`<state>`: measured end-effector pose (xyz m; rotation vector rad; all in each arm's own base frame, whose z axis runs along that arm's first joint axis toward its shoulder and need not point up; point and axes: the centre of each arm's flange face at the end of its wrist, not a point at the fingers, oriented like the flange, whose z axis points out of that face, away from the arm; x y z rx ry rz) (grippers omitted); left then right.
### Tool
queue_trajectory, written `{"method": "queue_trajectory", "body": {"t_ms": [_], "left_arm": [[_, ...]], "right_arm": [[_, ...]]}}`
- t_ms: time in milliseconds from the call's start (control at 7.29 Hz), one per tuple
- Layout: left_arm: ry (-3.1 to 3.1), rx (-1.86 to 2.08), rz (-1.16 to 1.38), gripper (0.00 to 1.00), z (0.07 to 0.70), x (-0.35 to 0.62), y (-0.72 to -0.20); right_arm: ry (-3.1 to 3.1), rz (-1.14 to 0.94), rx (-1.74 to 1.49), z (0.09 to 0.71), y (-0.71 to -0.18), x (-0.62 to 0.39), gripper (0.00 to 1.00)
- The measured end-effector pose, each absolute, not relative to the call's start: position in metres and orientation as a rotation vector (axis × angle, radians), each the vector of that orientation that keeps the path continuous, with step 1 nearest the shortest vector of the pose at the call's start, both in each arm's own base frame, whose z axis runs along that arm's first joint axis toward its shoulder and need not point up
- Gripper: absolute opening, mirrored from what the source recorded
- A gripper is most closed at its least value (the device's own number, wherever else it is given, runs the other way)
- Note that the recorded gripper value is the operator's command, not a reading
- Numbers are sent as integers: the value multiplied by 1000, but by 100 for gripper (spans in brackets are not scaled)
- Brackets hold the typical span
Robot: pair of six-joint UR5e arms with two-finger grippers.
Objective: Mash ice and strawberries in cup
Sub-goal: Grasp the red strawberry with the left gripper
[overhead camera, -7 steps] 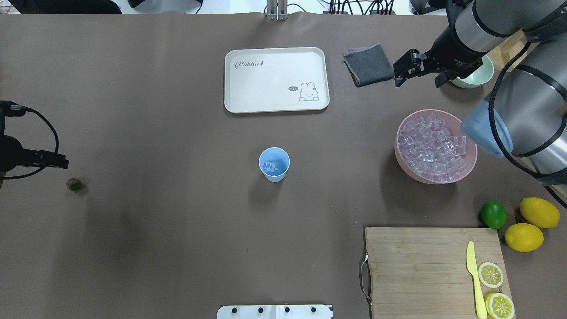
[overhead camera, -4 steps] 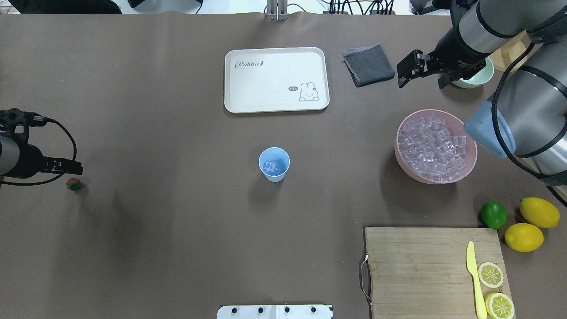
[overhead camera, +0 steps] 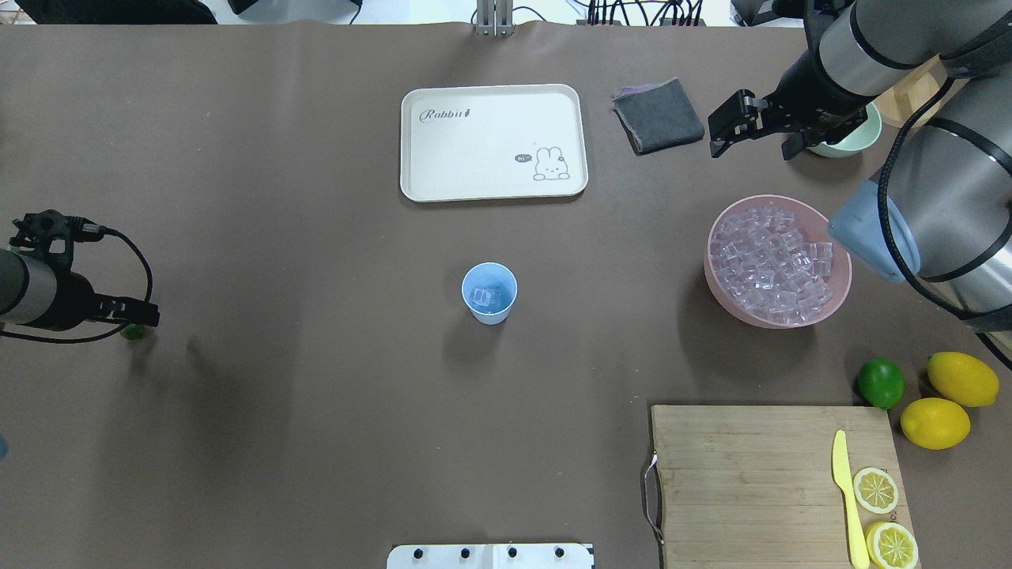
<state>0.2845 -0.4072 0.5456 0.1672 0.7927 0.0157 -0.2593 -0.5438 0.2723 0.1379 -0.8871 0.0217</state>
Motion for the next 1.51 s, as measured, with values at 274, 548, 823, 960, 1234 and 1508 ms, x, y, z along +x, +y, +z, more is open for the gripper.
{"method": "queue_trajectory", "body": {"t_ms": [274, 548, 823, 960, 1234, 1508], "left_arm": [[786, 156, 25, 74, 551, 289, -404], [783, 154, 28, 43, 554, 290, -404], [783, 154, 29, 0, 554, 290, -404], [787, 158, 30, 0, 554, 290, -403], [797, 172, 32, 0, 551, 287, -404], [826, 222, 8, 0, 525, 268, -412]], "right_arm": [[-886, 23, 135, 274, -544, -259, 100], [-886, 23, 136, 273, -543, -259, 100], [-887, 23, 137, 273, -543, -259, 100], [-888, 24, 138, 272, -542, -258, 100], [-891, 29, 138, 271, -541, -258, 100], [-897, 28, 139, 268, -540, -257, 100]]}}
